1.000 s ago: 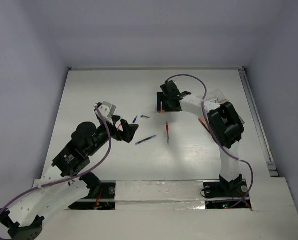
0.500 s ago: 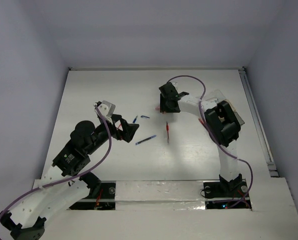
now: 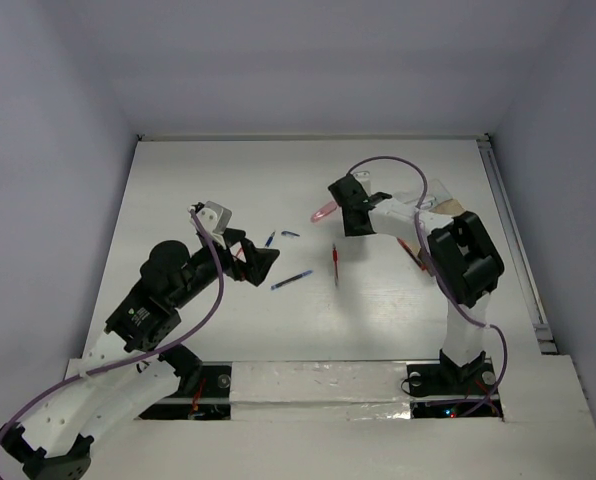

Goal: Sort the stationery into containers
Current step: Pick up the pen from the center of the board.

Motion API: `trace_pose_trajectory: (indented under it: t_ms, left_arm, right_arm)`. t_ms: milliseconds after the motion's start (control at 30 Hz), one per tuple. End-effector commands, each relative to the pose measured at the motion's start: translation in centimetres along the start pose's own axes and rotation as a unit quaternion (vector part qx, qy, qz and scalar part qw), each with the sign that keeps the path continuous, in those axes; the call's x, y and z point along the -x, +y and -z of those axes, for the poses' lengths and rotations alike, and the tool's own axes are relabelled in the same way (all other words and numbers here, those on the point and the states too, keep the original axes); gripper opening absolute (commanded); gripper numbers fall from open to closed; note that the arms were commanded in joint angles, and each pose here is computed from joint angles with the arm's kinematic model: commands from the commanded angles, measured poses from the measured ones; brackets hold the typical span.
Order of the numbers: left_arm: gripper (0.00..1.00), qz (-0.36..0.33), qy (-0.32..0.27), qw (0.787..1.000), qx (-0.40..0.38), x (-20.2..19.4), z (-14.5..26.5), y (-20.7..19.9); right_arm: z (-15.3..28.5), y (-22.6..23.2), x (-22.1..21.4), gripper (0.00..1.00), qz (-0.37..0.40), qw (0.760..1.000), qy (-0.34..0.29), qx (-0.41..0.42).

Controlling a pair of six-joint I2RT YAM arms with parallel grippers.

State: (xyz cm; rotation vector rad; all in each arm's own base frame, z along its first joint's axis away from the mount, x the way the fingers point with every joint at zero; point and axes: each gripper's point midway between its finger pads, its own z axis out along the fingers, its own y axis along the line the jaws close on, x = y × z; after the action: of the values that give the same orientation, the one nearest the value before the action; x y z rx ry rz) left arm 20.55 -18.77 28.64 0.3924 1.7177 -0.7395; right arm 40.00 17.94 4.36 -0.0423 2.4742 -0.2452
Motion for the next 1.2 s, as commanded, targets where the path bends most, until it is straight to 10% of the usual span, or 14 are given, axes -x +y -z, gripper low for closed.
trace_pose_trajectory:
  t_ms: [0, 300, 1167]
  left_arm:
    - [0.99, -0.003, -0.018, 1.0, -0.017, 0.8, -0.4, -0.5]
    - [0.99, -0.003, -0.016, 1.0, -0.016, 0.7, -0.5, -0.4]
    - [0.99, 0.04, -0.013, 0.999, -0.025, 0.6, -1.5, -0.7]
  right_arm:
    - [2.3, -2.1, 2.4, 0.44, 0.003, 0.999, -0.041, -0.024]
    - [1.4, 1.7, 4.6, 0.61, -0.028, 0.989, -0.032, 0.138]
    - [-2.3, 1.6, 1.4, 0.25, 0.022, 0.989, 0.003, 0.146]
